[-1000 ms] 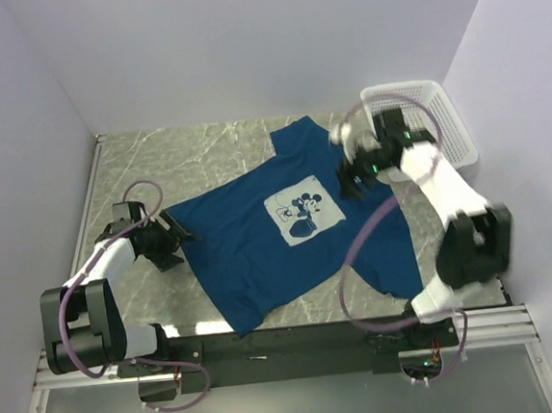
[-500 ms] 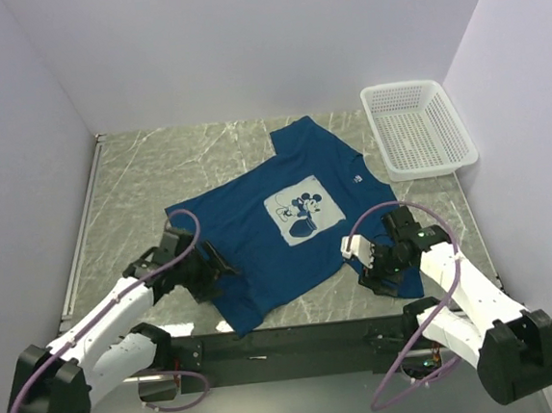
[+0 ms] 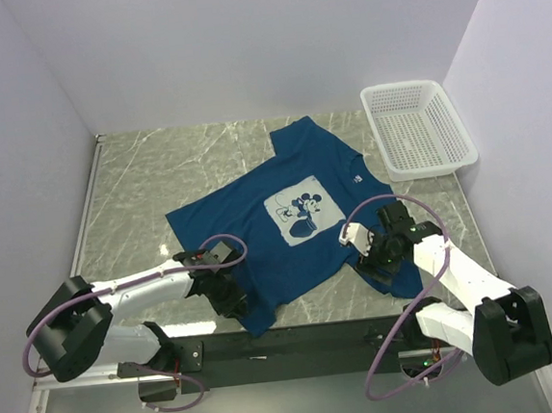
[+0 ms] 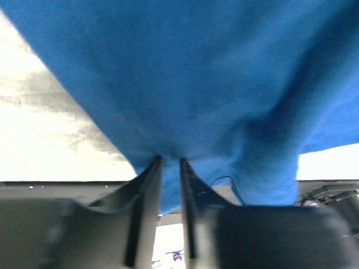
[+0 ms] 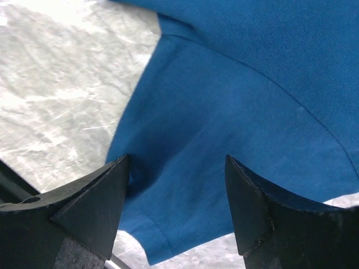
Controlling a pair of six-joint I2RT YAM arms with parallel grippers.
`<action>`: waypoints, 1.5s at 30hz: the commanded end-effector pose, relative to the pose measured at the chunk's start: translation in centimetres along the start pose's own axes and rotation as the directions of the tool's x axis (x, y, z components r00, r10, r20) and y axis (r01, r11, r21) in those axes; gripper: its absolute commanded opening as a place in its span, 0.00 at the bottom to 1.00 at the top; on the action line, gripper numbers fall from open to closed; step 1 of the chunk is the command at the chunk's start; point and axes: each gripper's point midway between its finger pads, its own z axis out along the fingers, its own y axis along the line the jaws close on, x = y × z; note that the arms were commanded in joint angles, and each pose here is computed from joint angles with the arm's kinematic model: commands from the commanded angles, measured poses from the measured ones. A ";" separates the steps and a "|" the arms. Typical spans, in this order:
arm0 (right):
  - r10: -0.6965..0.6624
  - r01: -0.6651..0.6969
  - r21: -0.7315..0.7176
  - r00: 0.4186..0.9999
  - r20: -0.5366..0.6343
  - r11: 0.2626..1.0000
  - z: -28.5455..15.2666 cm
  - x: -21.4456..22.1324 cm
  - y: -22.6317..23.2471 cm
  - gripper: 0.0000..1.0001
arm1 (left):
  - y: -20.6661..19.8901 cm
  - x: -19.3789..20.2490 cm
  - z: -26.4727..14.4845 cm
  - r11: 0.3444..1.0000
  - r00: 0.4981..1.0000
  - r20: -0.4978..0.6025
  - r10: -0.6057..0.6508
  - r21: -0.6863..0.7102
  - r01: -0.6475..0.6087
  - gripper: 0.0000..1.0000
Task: Fold and stack the t-shirts
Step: Flatten the tshirt out
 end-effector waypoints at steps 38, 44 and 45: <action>-0.397 0.415 0.032 0.888 -0.232 0.909 -12.8 5.7 2.5 0.09 | 4.0 3.5 -13.2 0.967 0.993 0.028 0.114 0.225 -0.117 0.04; -0.219 0.217 0.237 0.976 -0.019 0.947 -12.6 0.0 -1.2 0.81 | -3.1 -2.3 -16.7 0.891 0.923 0.372 0.097 0.381 -0.247 0.66; -0.195 0.176 0.210 0.978 0.071 0.962 -12.4 -2.2 -1.4 0.83 | -4.0 -3.4 -17.0 0.880 0.893 0.432 0.127 0.367 -0.302 0.72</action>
